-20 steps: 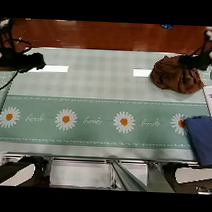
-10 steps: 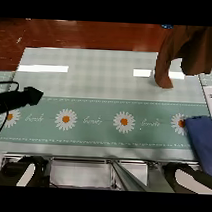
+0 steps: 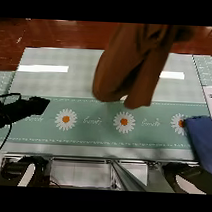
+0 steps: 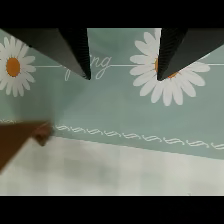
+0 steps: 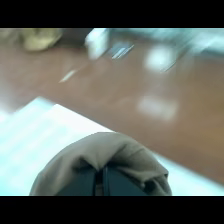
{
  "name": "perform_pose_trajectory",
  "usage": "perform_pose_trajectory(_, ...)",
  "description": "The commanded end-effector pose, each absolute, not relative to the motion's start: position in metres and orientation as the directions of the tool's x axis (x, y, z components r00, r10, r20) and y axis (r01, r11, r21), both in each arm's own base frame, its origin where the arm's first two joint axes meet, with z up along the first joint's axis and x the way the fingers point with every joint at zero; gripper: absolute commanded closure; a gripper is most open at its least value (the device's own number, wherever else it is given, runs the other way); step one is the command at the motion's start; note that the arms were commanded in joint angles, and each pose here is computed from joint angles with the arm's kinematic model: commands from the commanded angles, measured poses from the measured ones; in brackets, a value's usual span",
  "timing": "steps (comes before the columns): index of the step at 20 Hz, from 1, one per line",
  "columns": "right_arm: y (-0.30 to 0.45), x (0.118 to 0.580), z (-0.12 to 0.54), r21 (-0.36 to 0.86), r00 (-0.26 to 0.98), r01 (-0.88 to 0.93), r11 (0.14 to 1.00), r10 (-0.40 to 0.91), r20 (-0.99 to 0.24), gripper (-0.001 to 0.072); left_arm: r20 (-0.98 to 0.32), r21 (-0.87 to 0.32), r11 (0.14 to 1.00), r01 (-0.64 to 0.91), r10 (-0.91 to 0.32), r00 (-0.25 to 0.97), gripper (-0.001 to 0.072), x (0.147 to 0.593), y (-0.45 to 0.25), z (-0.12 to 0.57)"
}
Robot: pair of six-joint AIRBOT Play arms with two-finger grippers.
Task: Fold the shirts.
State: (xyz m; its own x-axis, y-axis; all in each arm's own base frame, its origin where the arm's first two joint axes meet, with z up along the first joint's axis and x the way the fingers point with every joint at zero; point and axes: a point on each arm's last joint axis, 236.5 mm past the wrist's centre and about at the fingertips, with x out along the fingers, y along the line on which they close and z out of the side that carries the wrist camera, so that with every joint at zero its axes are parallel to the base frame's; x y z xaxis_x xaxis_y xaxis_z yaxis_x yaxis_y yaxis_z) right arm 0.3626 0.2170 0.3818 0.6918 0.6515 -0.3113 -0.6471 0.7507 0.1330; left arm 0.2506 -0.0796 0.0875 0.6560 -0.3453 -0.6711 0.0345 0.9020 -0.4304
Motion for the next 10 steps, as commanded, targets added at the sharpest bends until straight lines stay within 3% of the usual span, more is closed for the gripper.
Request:
perform_pose_trajectory(1,0.303,0.336,0.282,0.296,0.439,-0.727,0.619,0.751,-0.492,0.0689,-0.670,-0.445,0.894,0.058,-0.375,0.640,0.0199,0.246,-0.087,0.087)
perform_pose_trajectory(4,0.371,0.321,0.178,0.418,0.257,-0.703,0.576,0.754,-0.605,0.0689,-0.700,-0.425,0.901,0.088,-0.389,0.599,0.0199,0.236,-0.090,0.080)
perform_pose_trajectory(8,0.424,0.306,0.068,0.502,0.106,-0.618,0.605,0.696,-0.710,0.0684,-0.733,-0.419,0.903,0.094,-0.398,0.551,0.0199,0.230,-0.093,0.070)
perform_pose_trajectory(9,0.423,0.311,0.054,0.521,0.101,-0.570,0.636,0.683,-0.723,0.0536,-0.737,-0.415,0.905,0.093,-0.394,0.549,0.0199,0.232,-0.091,0.068)
perform_pose_trajectory(10,0.414,0.321,0.052,0.524,0.114,-0.543,0.656,0.676,-0.728,0.0293,-0.743,-0.392,0.915,0.098,-0.378,0.553,0.0199,0.235,-0.087,0.066)
